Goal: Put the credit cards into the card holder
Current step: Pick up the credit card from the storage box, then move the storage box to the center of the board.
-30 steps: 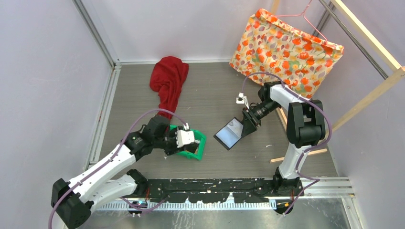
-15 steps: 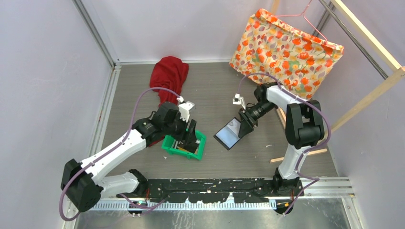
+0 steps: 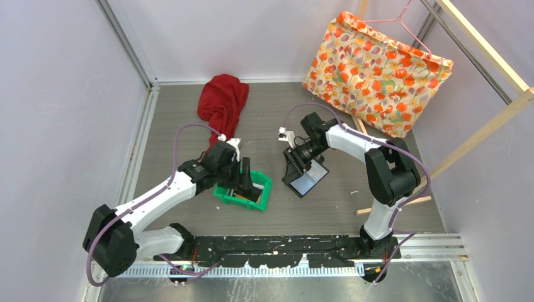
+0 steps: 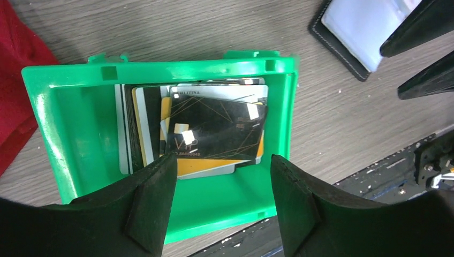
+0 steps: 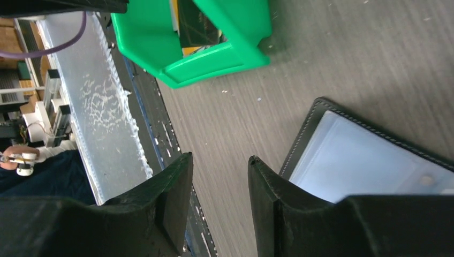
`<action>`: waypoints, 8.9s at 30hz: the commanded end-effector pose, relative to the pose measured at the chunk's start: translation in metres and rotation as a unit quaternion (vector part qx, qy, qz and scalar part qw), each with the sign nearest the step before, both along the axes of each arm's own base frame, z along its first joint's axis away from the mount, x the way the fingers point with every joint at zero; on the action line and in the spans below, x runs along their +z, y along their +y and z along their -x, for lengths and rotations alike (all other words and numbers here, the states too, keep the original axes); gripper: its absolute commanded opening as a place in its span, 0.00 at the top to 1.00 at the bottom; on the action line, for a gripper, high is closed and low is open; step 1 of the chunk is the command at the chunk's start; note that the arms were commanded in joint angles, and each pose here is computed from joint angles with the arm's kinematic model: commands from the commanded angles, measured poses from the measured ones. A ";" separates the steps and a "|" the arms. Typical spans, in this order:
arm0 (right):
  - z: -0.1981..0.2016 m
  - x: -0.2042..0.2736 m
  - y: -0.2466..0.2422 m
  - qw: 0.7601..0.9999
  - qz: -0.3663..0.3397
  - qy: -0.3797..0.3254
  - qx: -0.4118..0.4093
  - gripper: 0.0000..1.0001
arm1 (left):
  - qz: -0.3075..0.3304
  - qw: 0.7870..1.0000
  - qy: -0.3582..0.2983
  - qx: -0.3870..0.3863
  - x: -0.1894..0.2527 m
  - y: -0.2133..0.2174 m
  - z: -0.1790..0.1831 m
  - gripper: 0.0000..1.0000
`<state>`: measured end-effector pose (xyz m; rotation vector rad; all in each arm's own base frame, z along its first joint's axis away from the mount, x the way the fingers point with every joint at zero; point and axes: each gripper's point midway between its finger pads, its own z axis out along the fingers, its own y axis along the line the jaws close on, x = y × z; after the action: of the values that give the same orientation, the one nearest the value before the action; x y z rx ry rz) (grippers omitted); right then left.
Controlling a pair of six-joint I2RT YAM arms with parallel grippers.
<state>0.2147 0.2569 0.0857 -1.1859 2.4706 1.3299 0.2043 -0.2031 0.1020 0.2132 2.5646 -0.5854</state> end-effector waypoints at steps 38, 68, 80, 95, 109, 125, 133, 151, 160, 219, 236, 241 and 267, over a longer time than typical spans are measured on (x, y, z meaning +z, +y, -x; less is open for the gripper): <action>-0.007 0.007 0.011 1.000 -0.023 0.014 0.000 0.52 | 0.228 0.970 0.080 0.004 0.012 -0.068 -0.013 0.51; 0.002 0.014 0.018 0.999 -0.040 0.022 0.019 0.52 | 0.355 0.923 0.148 -0.023 0.022 -0.095 0.006 0.74; 0.003 0.013 0.019 0.999 -0.036 0.020 0.021 0.52 | 0.331 0.927 0.174 -0.036 0.008 -0.101 0.019 0.70; 0.004 0.015 0.018 0.999 -0.038 0.016 0.026 0.52 | 0.181 0.969 0.163 -0.040 -0.004 -0.086 0.024 0.97; 0.019 0.065 0.017 0.987 -0.117 -0.038 0.106 0.49 | 0.155 0.976 -0.045 -0.145 0.036 -0.060 0.018 1.00; 0.018 0.096 0.058 0.915 -0.216 -0.224 0.255 0.29 | 0.167 0.920 -0.227 -0.271 0.063 -0.052 0.032 1.00; 0.029 0.099 0.071 0.894 -0.235 -0.236 0.300 0.34 | 0.168 0.915 -0.231 -0.284 0.060 -0.057 0.030 1.00; 0.041 0.094 0.083 0.903 -0.230 -0.205 0.298 0.56 | 0.177 0.915 -0.226 -0.285 0.059 -0.061 0.029 1.00; 0.037 0.089 0.086 0.909 -0.215 -0.204 0.294 0.84 | 0.176 0.917 -0.221 -0.280 0.055 -0.060 0.029 1.00; 0.008 0.113 0.027 0.970 -0.188 -0.049 0.145 0.99 | 0.415 0.881 -0.155 -0.164 0.101 -0.102 0.010 0.69; -0.001 0.115 0.025 0.972 -0.197 -0.041 0.124 0.99 | 0.418 0.883 -0.136 -0.164 0.092 -0.102 0.015 0.84; -0.001 0.112 0.026 0.973 -0.196 -0.036 0.118 0.89 | 0.421 0.883 -0.138 -0.156 0.096 -0.102 0.009 1.00; -0.027 0.032 0.057 0.966 0.089 -0.234 0.065 0.35 | 0.147 0.977 -0.107 0.107 0.124 0.094 -0.021 1.00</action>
<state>0.2010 0.3067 0.1157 -1.6725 2.2058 0.9700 0.2421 -0.1345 0.2510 -0.0367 2.0812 -0.9935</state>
